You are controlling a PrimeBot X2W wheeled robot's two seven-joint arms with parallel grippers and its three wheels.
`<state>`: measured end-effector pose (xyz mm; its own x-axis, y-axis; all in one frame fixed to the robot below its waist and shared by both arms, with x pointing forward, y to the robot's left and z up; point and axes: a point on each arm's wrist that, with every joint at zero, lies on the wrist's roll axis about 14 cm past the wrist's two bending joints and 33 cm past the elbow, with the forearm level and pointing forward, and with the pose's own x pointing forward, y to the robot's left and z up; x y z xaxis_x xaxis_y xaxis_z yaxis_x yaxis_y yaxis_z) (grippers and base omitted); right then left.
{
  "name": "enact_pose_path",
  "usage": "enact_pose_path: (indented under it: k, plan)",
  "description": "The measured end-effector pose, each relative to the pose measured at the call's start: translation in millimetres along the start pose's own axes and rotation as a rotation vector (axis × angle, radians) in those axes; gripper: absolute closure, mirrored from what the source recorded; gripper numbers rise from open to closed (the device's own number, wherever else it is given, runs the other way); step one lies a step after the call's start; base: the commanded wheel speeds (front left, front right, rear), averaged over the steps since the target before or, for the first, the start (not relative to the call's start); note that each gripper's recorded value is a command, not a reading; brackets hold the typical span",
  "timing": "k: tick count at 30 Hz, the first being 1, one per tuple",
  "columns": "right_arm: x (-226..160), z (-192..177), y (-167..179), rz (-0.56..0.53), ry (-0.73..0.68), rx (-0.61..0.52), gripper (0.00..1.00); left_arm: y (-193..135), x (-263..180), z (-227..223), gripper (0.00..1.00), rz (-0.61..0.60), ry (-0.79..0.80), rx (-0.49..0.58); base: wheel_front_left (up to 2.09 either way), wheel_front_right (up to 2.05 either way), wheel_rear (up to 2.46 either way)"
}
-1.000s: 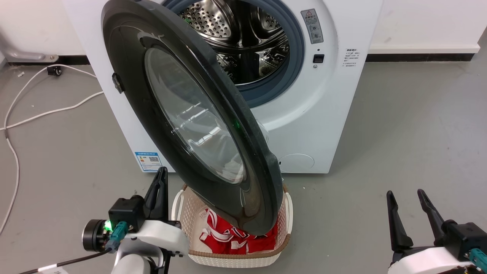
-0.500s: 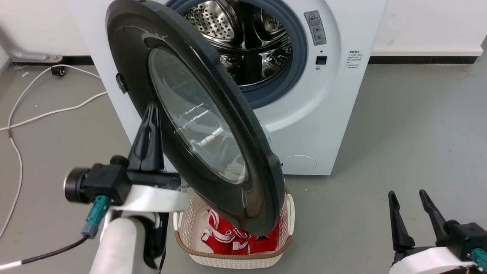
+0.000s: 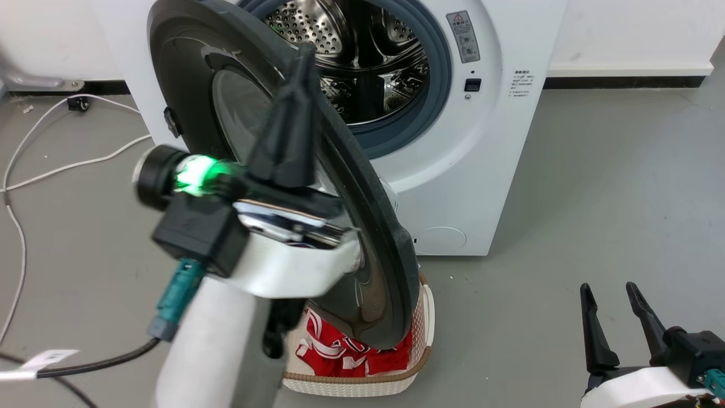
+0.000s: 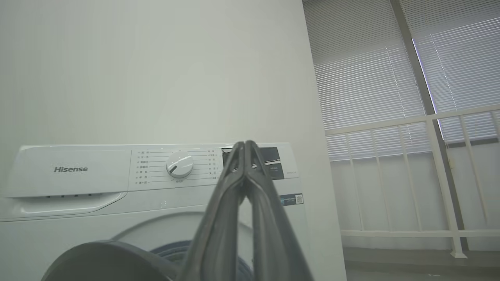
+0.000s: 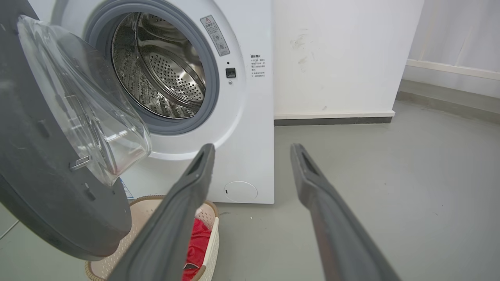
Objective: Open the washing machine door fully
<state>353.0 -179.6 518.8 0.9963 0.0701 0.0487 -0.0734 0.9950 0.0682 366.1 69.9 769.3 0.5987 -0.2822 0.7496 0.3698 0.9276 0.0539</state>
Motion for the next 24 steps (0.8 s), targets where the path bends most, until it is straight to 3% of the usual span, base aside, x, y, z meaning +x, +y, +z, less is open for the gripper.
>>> enact_pose_path:
  k: [8,16,24]
  plan:
    - [0,-5,-4,-0.015,0.017,0.008,0.00,-76,-2,-10,1.00,-0.205,0.072,-0.167,0.00,0.00,0.00]
    - [5,-12,-8,-0.023,0.041,0.018,0.00,-141,-53,-60,1.00,-0.369,0.352,-0.339,0.00,0.00,0.00]
    - [14,-17,-5,-0.013,0.051,0.028,0.00,-160,-107,-110,1.00,-0.398,0.593,-0.397,0.00,0.00,0.00]
